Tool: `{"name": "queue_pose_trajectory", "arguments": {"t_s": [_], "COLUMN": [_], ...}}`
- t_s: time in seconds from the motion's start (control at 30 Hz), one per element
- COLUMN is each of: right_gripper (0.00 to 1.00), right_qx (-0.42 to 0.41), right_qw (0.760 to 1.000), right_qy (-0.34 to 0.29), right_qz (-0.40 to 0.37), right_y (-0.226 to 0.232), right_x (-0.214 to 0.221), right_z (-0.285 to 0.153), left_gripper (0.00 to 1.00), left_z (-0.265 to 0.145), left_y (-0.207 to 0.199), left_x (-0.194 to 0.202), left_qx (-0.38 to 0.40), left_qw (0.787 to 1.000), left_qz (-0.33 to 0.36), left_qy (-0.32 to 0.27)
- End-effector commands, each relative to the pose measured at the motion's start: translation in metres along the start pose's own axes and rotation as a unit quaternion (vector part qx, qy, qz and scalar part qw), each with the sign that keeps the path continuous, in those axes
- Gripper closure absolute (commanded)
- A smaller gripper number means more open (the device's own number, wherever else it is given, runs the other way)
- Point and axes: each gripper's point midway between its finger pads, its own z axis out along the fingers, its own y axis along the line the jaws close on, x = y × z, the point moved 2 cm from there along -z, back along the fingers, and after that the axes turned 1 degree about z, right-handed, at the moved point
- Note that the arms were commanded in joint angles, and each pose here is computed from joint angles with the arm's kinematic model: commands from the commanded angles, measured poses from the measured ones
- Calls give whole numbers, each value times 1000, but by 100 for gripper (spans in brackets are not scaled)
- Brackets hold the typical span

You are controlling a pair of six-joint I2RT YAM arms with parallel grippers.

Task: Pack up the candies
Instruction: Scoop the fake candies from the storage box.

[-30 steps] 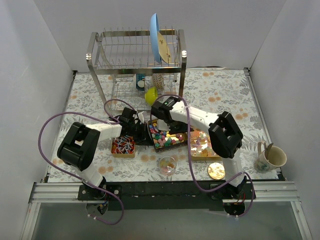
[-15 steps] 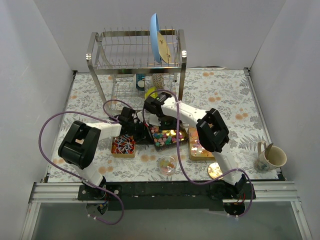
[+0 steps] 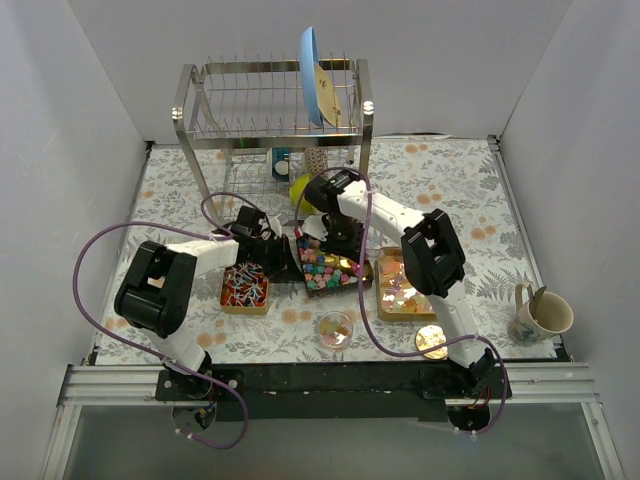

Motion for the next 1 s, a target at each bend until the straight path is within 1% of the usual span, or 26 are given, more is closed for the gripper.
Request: {"name": "queue_pose_trajectory", "arguments": {"t_s": [0.0, 0.03, 0.07, 0.1, 0.13, 0.17, 0.27, 0.33, 0.37, 0.5, 0.57, 0.6, 0.63, 0.73, 0.77, 0.83, 0.97], "right_gripper": [99, 99, 99, 99, 99, 99, 99, 99, 99, 99, 99, 99, 99, 99, 99, 99, 99], "right_qx": [13, 20, 16, 23, 28, 26, 45, 50, 47, 57, 58, 65, 59, 73, 68, 77, 78], "right_qw": [998, 996, 997, 996, 994, 994, 991, 990, 987, 983, 983, 980, 980, 974, 975, 973, 972], "right_qy": [-66, -81, -79, -88, -105, -102, -128, -134, -154, -173, -176, -187, -191, -216, -211, -219, -223], "right_qz": [-9, -14, -14, -14, -17, -15, -13, -13, -14, -12, -8, -8, -3, 1, 2, 3, 1], "right_y": [-3, -6, -3, -3, -5, -3, -7, -7, -7, -6, -6, -7, -5, -9, -6, -7, -2], "right_x": [-2, -5, -2, -1, -7, -4, -10, -9, -15, -11, -8, -8, -5, -2, 5, 9, 19], "right_z": [-19, -19, -13, -17, -16, -10, -13, -14, -15, -16, -16, -21, -18, -25, -17, -20, -11], "left_gripper": [91, 79, 73, 69, 63, 61, 58, 58, 57, 55, 55, 54, 53, 52, 52, 52, 52], "left_z": [-20, -22, -24, -28, -31, -35, -50, -61, -68, -83, -86, -87, -88, -90, -91, -93, -94], "left_y": [-26, -27, -28, -31, -31, -33, -41, -47, -52, -58, -56, -51, -45, -35, -32, -32, -32], "left_x": [-13, -14, -14, -15, -16, -17, -21, -23, -24, -21, -23, -21, -22, -23, -23, -25, -20], "left_qx": [31, 32, 35, 32, 31, 31, 30, 33, 37, 31, 16, 4, -17, -47, -56, -56, -51], "left_qw": [999, 999, 998, 999, 998, 998, 997, 997, 996, 994, 992, 992, 992, 988, 987, 986, 986], "left_qz": [41, 41, 43, 42, 50, 52, 64, 73, 84, 107, 125, 124, 128, 147, 150, 155, 160], "left_qy": [-6, -4, 0, 6, 9, 10, 9, 4, -2, -2, -1, 6, 3, -2, -5, -13, -11]}}
